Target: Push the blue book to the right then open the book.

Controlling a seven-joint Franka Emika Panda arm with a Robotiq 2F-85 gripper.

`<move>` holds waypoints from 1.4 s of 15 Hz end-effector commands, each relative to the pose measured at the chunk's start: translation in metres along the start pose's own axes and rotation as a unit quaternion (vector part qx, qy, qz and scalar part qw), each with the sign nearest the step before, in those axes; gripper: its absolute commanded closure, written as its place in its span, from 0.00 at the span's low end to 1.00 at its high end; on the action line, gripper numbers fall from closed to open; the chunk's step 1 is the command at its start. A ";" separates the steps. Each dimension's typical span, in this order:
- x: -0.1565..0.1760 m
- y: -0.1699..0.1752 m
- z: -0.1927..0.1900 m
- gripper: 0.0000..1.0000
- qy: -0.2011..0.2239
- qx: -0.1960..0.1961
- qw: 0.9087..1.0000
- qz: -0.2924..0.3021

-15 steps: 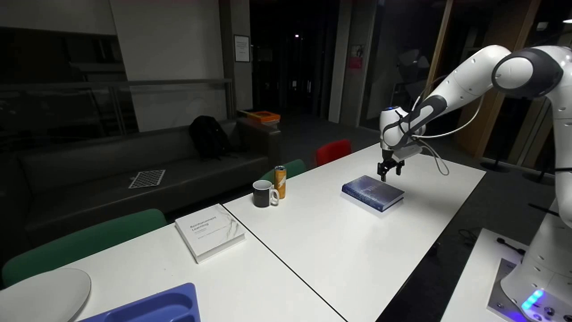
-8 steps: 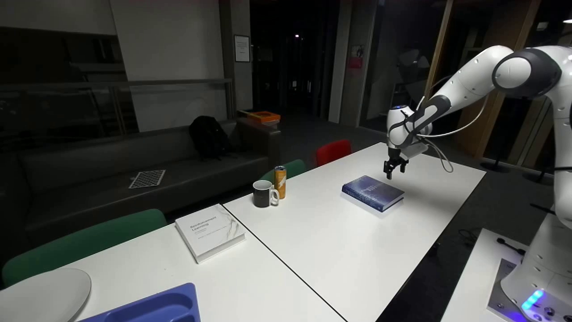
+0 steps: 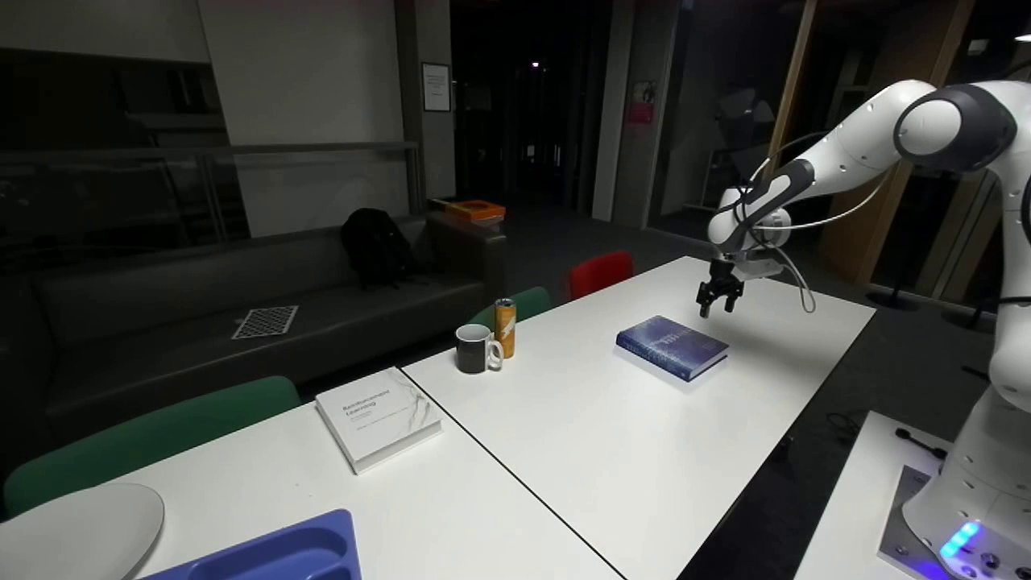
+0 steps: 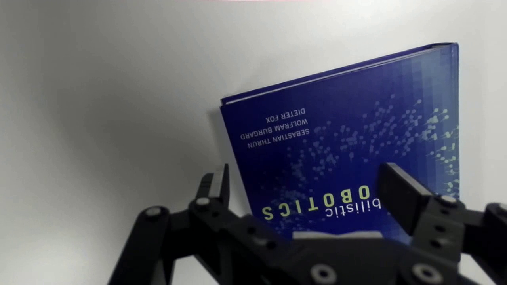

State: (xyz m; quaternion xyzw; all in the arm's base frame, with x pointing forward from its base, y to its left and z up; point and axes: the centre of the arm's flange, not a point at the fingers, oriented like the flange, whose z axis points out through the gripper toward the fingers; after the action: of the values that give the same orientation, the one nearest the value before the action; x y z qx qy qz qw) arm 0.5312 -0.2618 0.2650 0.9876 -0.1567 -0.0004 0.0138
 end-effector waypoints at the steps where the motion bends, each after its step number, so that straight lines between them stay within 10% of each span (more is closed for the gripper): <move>1: -0.008 0.017 -0.010 0.00 -0.002 0.038 0.999 -0.011; 8: -0.009 0.020 -0.007 0.00 -0.028 0.011 0.992 -0.121; 21: -0.008 0.017 0.008 0.00 -0.027 0.013 0.995 -0.092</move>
State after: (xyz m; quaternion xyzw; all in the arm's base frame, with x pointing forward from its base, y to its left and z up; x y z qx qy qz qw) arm 0.5179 -0.2754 0.2574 0.9975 -0.0653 -0.0264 -0.0035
